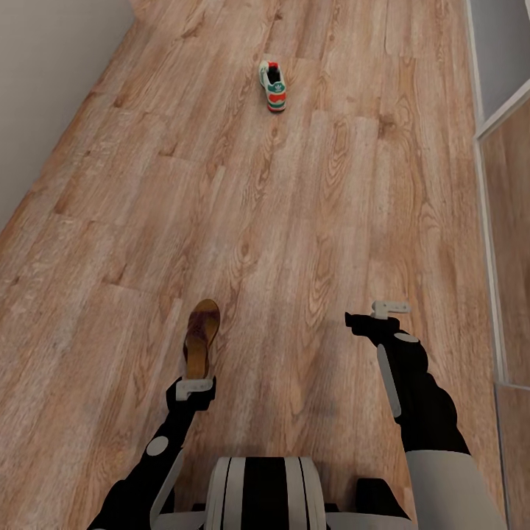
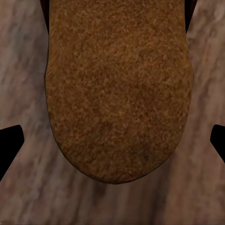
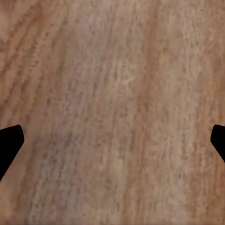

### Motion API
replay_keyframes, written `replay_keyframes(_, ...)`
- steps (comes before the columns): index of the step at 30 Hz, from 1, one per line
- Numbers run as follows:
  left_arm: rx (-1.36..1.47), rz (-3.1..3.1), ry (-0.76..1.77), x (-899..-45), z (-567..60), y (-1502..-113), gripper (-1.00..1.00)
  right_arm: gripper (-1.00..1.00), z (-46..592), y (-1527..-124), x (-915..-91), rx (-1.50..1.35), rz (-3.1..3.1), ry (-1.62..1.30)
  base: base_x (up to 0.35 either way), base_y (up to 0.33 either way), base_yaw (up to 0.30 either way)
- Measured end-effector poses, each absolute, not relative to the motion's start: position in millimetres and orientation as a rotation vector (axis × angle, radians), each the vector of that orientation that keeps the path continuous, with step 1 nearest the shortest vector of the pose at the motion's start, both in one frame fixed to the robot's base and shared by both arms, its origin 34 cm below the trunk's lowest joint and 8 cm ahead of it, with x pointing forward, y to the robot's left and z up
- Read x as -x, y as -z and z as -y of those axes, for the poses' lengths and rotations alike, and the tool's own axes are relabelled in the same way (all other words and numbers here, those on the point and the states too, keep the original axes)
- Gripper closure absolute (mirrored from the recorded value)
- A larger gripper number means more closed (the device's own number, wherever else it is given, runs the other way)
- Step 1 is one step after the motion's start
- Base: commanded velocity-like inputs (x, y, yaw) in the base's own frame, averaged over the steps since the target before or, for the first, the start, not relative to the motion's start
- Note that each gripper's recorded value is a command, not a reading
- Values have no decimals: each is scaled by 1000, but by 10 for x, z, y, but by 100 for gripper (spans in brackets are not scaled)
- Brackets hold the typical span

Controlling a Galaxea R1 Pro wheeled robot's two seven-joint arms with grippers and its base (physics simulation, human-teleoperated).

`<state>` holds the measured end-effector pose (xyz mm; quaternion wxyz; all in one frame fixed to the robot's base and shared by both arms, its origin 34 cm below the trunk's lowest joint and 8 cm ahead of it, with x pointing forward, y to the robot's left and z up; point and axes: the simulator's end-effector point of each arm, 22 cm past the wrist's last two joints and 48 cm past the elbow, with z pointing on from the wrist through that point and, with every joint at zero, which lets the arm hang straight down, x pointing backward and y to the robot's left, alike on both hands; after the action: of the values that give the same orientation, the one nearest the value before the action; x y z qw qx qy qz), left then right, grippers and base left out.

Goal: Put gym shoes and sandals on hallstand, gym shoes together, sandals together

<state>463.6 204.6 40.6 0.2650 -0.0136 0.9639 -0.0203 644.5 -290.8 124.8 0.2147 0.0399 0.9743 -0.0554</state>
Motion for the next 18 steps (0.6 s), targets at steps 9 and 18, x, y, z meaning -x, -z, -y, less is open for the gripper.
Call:
replay_keyframes(9,37,-2604,55,-4635,-2046,-406,-100,-100,2908,-1248,-6444,-111,-2702,154,65,0,0)
replay_keyframes(18,37,-2605,55,-4635,-2046,-405,-100,-100,2905,-1247,-6444,-111,-2703,153,11,0,0)
